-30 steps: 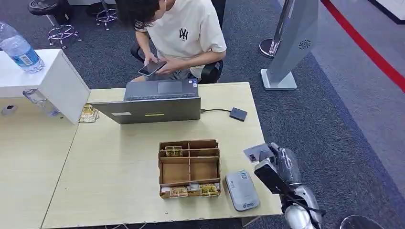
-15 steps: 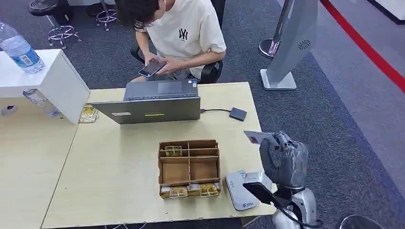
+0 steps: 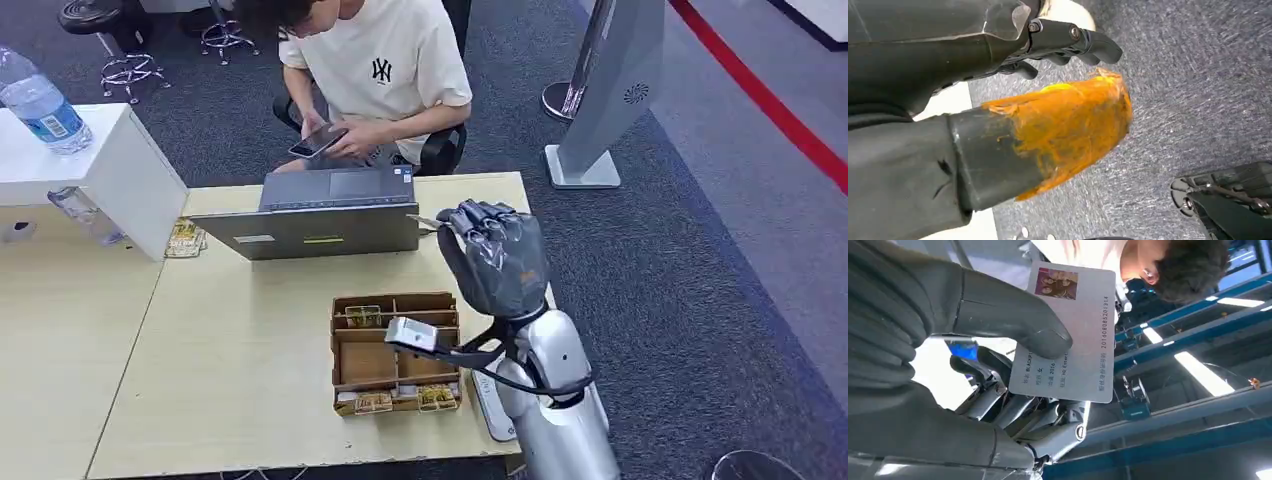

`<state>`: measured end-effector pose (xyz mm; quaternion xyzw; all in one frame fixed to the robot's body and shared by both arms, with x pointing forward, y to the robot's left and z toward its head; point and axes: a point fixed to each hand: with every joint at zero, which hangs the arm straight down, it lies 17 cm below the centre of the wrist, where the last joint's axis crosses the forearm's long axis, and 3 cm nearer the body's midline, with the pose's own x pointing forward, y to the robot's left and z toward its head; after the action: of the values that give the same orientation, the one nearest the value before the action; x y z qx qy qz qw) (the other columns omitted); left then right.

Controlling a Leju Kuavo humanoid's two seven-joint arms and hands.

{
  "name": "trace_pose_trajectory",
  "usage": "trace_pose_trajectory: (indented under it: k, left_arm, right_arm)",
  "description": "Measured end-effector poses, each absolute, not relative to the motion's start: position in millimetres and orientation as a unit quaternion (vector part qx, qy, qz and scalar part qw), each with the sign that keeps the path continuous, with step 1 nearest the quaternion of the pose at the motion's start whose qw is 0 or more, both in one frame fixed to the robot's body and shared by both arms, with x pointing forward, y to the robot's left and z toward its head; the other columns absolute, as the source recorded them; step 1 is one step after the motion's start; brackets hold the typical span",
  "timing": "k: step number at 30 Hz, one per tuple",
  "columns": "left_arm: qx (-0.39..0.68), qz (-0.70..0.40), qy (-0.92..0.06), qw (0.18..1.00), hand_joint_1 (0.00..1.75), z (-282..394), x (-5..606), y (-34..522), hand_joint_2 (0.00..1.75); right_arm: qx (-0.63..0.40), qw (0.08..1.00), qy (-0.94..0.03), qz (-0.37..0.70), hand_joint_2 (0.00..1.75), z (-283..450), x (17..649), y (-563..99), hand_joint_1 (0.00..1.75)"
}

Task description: Pass the card to the sensor for recognition and then transmit it.

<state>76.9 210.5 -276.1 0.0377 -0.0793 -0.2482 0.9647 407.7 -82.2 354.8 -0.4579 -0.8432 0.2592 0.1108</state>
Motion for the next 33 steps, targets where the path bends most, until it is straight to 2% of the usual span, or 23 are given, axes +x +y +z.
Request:
trace_pose_trajectory:
  k: [13, 25, 26, 27, 33]
  left_arm:
    - [0.032, -0.296, -0.081, 0.951, 0.0, -274.6, 82.9, 206.6, 0.0]
    - [0.034, -0.313, -0.086, 0.945, 0.0, -273.6, 88.6, 206.3, 0.0]
    - [0.034, -0.313, -0.086, 0.945, 0.0, -273.6, 88.6, 206.3, 0.0]
    - [0.035, -0.313, -0.086, 0.945, 0.0, -273.6, 88.6, 206.3, 0.0]
    - [0.035, -0.314, -0.086, 0.945, 0.0, -273.7, 88.9, 207.1, 0.0]
  right_arm:
    - [-0.46, 0.087, -0.825, 0.317, 1.75, 368.3, 446.2, -1.7, 1.75]
    - [-0.488, 0.069, -0.777, 0.392, 1.75, 335.7, 481.9, 15.7, 1.75]
    - [-0.491, 0.067, -0.774, 0.395, 1.75, 334.5, 483.7, 14.7, 0.14]
    - [-0.495, 0.068, -0.77, 0.397, 1.75, 333.3, 486.3, 12.5, 0.0]
    - [-0.514, 0.069, -0.756, 0.4, 1.75, 326.6, 492.1, 2.9, 0.0]
